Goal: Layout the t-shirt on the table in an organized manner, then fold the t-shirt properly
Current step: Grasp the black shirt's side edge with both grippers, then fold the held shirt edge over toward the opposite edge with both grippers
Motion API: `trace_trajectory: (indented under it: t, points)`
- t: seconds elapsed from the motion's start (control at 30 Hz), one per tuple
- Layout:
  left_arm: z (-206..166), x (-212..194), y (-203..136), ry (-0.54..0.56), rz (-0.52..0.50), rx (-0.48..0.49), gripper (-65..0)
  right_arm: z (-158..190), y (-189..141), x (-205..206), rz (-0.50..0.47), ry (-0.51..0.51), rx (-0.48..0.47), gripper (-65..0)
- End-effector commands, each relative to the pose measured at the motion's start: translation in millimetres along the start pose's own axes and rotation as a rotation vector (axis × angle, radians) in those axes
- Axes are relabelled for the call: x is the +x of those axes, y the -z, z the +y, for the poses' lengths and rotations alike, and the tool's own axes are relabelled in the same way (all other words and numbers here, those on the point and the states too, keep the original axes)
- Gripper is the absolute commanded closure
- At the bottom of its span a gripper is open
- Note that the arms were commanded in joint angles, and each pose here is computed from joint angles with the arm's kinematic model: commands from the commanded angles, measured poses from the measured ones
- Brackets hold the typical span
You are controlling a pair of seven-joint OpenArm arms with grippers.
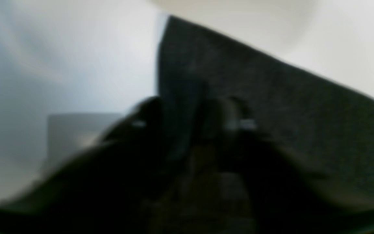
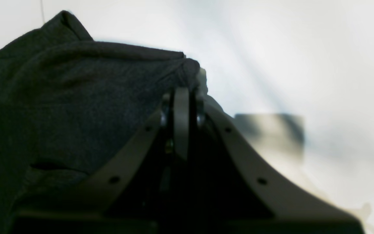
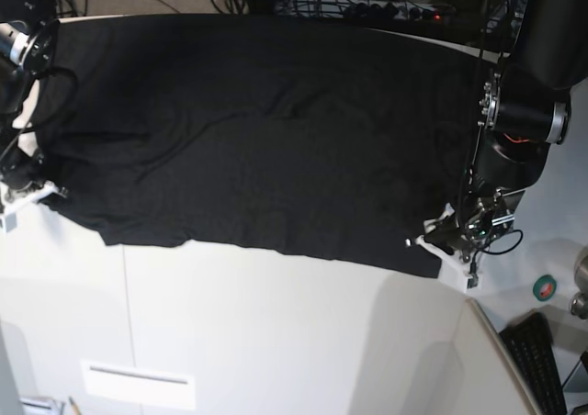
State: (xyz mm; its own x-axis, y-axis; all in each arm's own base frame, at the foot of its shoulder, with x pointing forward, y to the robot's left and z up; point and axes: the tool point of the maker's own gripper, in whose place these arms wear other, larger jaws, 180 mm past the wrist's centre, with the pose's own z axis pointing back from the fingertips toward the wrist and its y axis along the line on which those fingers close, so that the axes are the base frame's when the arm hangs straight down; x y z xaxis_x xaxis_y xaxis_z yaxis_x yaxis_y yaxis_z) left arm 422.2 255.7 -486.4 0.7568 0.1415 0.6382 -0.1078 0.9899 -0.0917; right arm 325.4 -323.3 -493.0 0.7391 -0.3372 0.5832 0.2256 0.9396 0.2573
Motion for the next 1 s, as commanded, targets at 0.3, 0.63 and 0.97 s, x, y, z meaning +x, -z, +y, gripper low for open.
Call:
trace_trajectory:
  t: [0.3, 0.63, 0.97]
  points:
    - [-0.3, 40.4, -3.8, 0.003, -0.036, -0.002, 0.0, -7.8, -22.0, 58.1, -0.161, -0.068, -0.029, 0.0]
    - [-1.9, 39.1, -32.0, 0.106, -0.102, -0.059, 0.0, 0.0, -53.9, 74.3, -0.265, -0.193, -0.063, 0.0]
    - [0.8, 3.0, -90.4, 0.07, -0.056, -0.084, 0.0, -12.5, -59.0, 38.1, -0.199, -0.208, -0.085, 0.0]
